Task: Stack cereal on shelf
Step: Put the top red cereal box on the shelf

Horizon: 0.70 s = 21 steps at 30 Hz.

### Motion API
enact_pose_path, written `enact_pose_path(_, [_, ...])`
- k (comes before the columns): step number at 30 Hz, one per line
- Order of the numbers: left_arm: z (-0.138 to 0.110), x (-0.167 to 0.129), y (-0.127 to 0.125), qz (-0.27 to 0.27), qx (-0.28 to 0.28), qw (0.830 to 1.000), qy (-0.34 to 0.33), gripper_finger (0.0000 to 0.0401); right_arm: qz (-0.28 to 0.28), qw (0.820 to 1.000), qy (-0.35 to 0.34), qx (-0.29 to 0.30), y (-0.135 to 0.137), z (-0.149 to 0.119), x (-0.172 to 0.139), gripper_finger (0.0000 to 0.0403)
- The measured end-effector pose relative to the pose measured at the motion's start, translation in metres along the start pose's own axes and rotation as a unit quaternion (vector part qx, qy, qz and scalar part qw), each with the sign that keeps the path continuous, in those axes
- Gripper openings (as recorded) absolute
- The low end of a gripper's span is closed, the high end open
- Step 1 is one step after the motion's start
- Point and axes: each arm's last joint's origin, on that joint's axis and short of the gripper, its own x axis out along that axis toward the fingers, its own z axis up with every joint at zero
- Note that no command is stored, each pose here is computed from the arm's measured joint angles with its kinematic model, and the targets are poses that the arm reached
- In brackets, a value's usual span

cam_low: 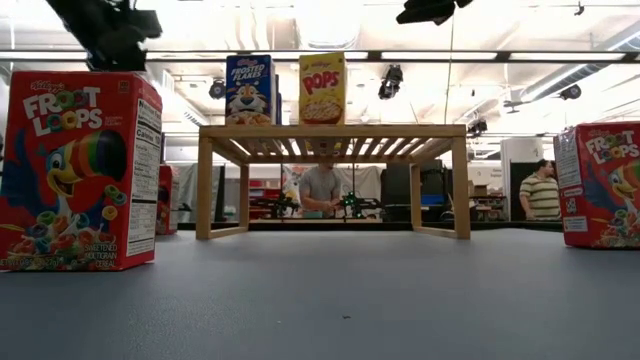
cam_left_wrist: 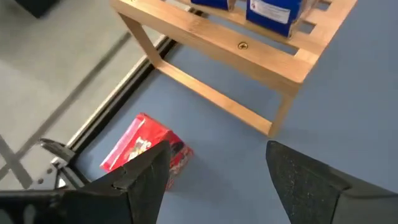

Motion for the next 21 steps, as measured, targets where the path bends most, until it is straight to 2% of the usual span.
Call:
enact_pose_path(6, [0.015, 0.025, 0.027, -0.07, -0.007, 0.997, 0.019, 0.0265, 0.002, 1.0, 0.005, 0.003, 0.003, -0.008, -0.002, 0.0238])
enact_pose_path(12, [0.017, 0.056, 0.059, -0.073, -0.008, 0.993, 0.094, 0.029, 0.007, 1.0, 0.018, 0.008, 0.005, -0.016, 0.003, 0.0238])
enact_pose_path(17, [0.022, 0.079, 0.066, -0.087, 0.044, 0.984, 0.147, 0.0308, 0.011, 1.0, 0.029, 0.001, 0.007, -0.022, 0.007, 0.0238])
enact_pose_path(21, [0.03, 0.093, 0.069, -0.072, 0.081, 0.978, 0.181, 0.0313, 0.013, 0.999, 0.033, -0.007, 0.008, -0.026, 0.009, 0.0238])
